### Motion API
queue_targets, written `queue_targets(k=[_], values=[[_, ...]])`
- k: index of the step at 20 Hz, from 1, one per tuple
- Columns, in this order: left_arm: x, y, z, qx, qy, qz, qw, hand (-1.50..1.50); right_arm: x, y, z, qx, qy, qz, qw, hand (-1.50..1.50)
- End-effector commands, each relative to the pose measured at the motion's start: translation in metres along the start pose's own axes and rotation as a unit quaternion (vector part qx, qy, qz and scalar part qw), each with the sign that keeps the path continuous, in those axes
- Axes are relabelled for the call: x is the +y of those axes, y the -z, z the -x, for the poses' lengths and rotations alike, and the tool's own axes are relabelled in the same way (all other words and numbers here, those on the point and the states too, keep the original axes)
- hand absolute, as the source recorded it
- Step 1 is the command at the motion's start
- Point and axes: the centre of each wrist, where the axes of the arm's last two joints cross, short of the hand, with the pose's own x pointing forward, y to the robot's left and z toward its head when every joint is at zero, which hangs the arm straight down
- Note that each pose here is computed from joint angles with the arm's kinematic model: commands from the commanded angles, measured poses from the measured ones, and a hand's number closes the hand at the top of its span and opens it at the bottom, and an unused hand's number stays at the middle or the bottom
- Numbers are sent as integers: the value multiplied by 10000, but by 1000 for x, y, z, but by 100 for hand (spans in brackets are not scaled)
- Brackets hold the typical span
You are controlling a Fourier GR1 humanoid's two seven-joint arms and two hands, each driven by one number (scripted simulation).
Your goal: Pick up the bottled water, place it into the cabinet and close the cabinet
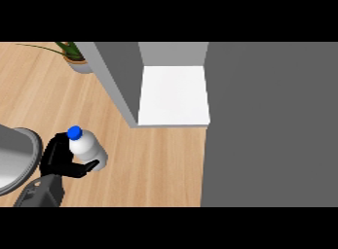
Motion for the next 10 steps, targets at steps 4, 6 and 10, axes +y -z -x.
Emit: queue_targets(k=[4, 6, 10], values=[[-20, 13, -15, -362, -77, -97, 9993, 150, 30, 1, -46, -238, 67, -99, 9996, -150], [-43, 28, -19, -569, 18, 3, 9984, 150, 28, 0, -43, -229, 89, -91, 9997, -150], [-89, 31, -14, -477, -26, 128, 9988, 150, 16, 1, -39, -245, 38, -201, 9995, -150]])
